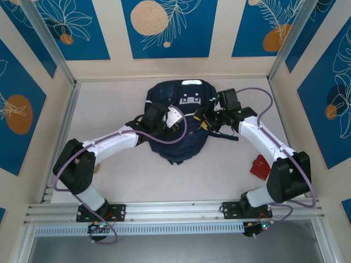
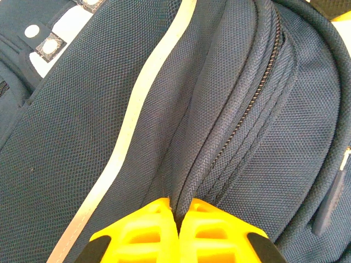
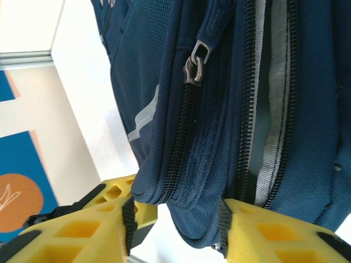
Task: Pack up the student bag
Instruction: Unzip the student bag at the center of the table.
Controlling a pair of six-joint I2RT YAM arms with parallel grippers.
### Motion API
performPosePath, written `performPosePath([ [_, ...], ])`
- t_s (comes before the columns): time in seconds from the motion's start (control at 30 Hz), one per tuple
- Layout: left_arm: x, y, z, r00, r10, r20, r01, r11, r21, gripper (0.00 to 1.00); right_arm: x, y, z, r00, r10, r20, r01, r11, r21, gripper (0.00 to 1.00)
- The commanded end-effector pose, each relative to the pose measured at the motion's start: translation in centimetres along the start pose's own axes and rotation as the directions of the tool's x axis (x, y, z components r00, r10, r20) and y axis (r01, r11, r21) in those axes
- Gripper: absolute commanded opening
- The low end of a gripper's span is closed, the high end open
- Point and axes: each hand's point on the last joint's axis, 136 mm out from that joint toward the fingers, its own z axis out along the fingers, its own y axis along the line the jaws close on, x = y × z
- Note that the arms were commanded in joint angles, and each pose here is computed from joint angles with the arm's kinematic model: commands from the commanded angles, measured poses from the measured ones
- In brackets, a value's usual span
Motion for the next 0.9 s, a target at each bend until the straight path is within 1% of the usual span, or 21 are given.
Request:
performPosePath([
  [0.0,-3.6,0.2,-2.1,0.991,0.037,0.133,-0.034,0.999,-0.024,0.00,-0.6,-0.5,-1.4,0.996,-0.040,0.079,0.033,0.996,0.084,0.53],
  [0.1,-3.9,0.1,-2.2,0.989,0.034,0.144,-0.032,0.999,-0.020,0.00,-0.2,-1.1,-0.4,0.999,-0.033,0.041,0.029,0.995,0.100,0.58],
  [0.2,-4.1,0.3,-2.4,0.988,0.032,0.151,-0.028,0.999,-0.025,0.00,0.1,-1.7,0.2,0.999,-0.012,0.032,0.009,0.995,0.101,0.66],
  [0.4,-4.1,-0.4,-2.5,0.987,0.026,0.158,-0.028,1.000,0.009,0.00,0.0,0.8,1.5,0.999,-0.028,-0.038,0.026,0.999,-0.047,0.66],
  [0.53,-4.0,-0.8,-2.9,0.987,-0.006,0.159,0.000,0.999,0.035,0.00,0.3,2.4,2.8,0.993,-0.038,-0.112,0.024,0.991,-0.128,0.65],
  [0.57,-3.9,-0.9,-3.1,0.987,-0.022,0.159,0.015,0.999,0.043,0.02,0.5,2.8,3.1,0.990,-0.043,-0.134,0.022,0.987,-0.159,0.65],
  [0.6,-3.9,-1.0,-3.3,0.986,-0.040,0.160,0.033,0.998,0.049,0.07,0.6,3.3,3.3,0.988,-0.046,-0.149,0.018,0.982,-0.187,0.64],
  [0.7,-3.6,-1.1,-4.3,0.980,-0.131,0.152,0.123,0.991,0.058,0.31,1.0,4.1,3.7,0.982,-0.054,-0.182,0.009,0.972,-0.237,0.59],
  [0.77,-3.1,-0.7,-5.3,0.961,-0.243,0.134,0.239,0.970,0.041,0.47,1.2,4.5,3.6,0.981,-0.058,-0.185,0.009,0.966,-0.257,0.53],
  [0.8,-2.8,-0.6,-5.7,0.946,-0.299,0.124,0.297,0.954,0.031,0.51,1.2,4.6,3.6,0.981,-0.059,-0.186,0.008,0.965,-0.264,0.50],
  [0.87,-1.7,-0.8,-6.4,0.908,-0.410,0.085,0.408,0.912,0.036,0.54,1.3,4.9,3.4,0.981,-0.059,-0.187,0.006,0.962,-0.271,0.45],
])
